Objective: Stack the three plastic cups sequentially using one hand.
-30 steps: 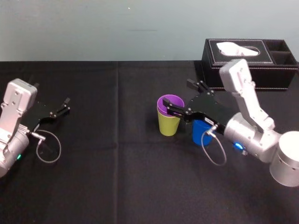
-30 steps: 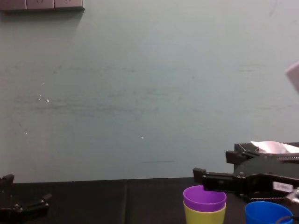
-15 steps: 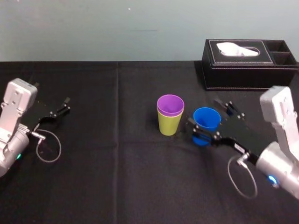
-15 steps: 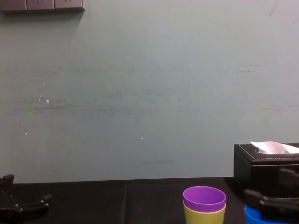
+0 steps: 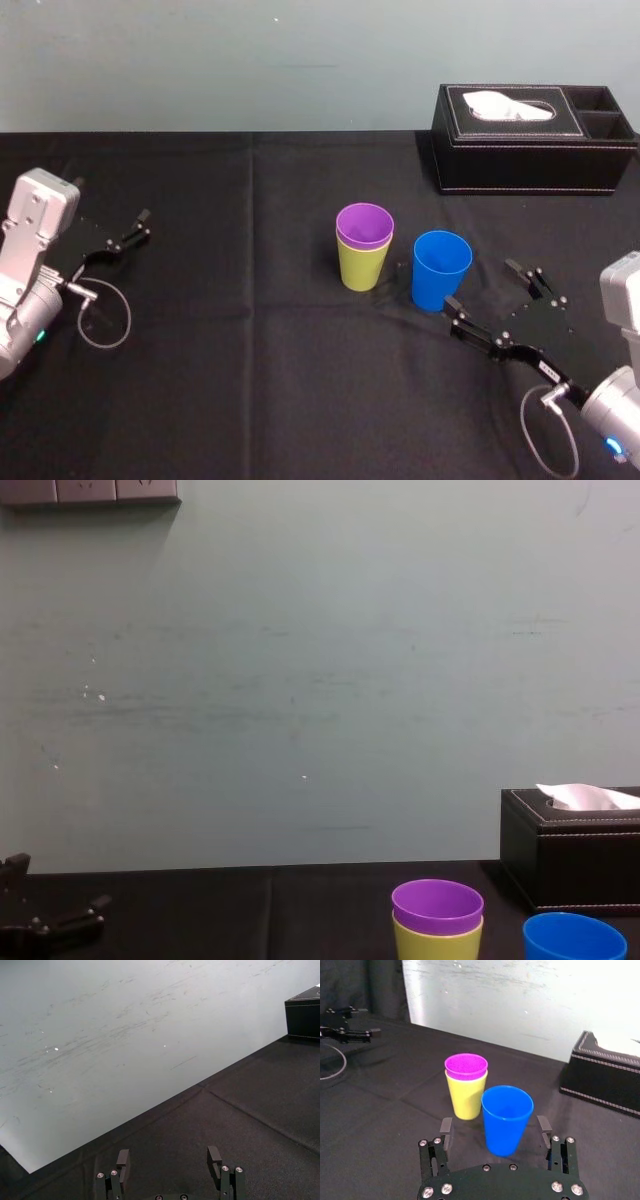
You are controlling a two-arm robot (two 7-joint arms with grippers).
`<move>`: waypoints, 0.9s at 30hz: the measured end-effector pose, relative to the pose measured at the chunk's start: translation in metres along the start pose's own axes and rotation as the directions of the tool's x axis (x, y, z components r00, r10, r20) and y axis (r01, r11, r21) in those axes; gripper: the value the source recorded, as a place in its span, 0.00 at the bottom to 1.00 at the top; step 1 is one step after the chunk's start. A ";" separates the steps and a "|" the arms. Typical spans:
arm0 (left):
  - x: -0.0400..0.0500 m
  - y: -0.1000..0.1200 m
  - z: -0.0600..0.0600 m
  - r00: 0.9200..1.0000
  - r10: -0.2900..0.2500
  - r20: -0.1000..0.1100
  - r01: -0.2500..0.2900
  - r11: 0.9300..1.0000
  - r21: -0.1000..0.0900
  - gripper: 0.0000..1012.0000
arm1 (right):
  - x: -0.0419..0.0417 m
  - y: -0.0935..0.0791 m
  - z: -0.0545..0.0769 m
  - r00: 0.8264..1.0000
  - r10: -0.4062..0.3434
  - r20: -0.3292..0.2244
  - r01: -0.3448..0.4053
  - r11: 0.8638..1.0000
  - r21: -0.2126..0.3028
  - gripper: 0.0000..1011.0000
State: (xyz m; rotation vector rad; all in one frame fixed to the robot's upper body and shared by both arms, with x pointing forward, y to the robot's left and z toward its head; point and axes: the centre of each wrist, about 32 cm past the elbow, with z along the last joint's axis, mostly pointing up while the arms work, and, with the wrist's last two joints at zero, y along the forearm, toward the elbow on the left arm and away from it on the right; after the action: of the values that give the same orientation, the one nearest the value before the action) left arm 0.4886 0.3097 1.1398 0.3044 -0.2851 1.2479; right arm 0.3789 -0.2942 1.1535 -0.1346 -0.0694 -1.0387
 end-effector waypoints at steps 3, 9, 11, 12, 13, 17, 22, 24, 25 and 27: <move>0.0000 0.000 0.000 1.000 0.000 0.000 0.000 1.000 0.000 1.00 | -0.0007 -0.002 -0.004 1.000 -0.011 -0.012 0.011 1.000 -0.006 0.99; 0.0000 0.000 0.000 1.000 0.000 0.000 0.000 1.000 0.000 1.00 | -0.0027 -0.001 -0.015 0.999 -0.027 -0.041 0.025 0.999 -0.033 0.99; 0.0000 0.000 0.000 1.000 0.000 0.000 0.000 1.000 0.000 1.00 | -0.0030 0.001 -0.018 0.999 -0.026 -0.047 0.024 0.999 -0.043 0.99; 0.0000 0.000 0.000 1.000 0.000 0.000 0.000 1.000 0.000 1.00 | -0.0029 0.002 -0.019 0.999 -0.025 -0.048 0.023 0.999 -0.046 0.99; 0.0000 0.000 0.000 1.000 0.000 0.000 0.000 1.000 0.000 1.00 | -0.0028 0.003 -0.020 0.999 -0.023 -0.049 0.021 0.999 -0.049 0.99; 0.0000 0.000 0.000 1.000 0.000 0.000 0.000 1.000 0.000 1.00 | -0.0029 0.011 -0.027 0.998 -0.008 -0.062 0.004 0.998 -0.064 0.99; 0.0000 0.000 0.000 1.000 0.000 0.000 0.000 1.000 0.000 1.00 | -0.0025 0.021 -0.032 0.998 -0.003 -0.056 -0.001 0.998 -0.062 0.99; 0.0000 0.000 0.000 1.000 0.000 0.000 0.000 1.000 0.000 1.00 | -0.0021 0.025 -0.033 0.999 -0.004 -0.050 0.001 0.999 -0.054 0.99; 0.0000 0.000 0.000 1.000 0.000 0.000 0.000 1.000 0.000 1.00 | -0.0019 0.026 -0.034 0.999 -0.005 -0.047 0.003 0.999 -0.052 0.99; 0.0000 0.000 0.000 1.000 0.000 0.000 0.000 1.000 0.000 1.00 | -0.0005 0.031 -0.036 0.999 -0.014 -0.040 0.012 0.999 -0.045 0.99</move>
State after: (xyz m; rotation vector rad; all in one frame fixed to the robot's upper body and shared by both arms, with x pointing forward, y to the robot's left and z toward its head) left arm 0.4886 0.3097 1.1398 0.3044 -0.2850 1.2480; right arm 0.4047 -0.2836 1.1158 -0.1542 -0.0098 -1.0561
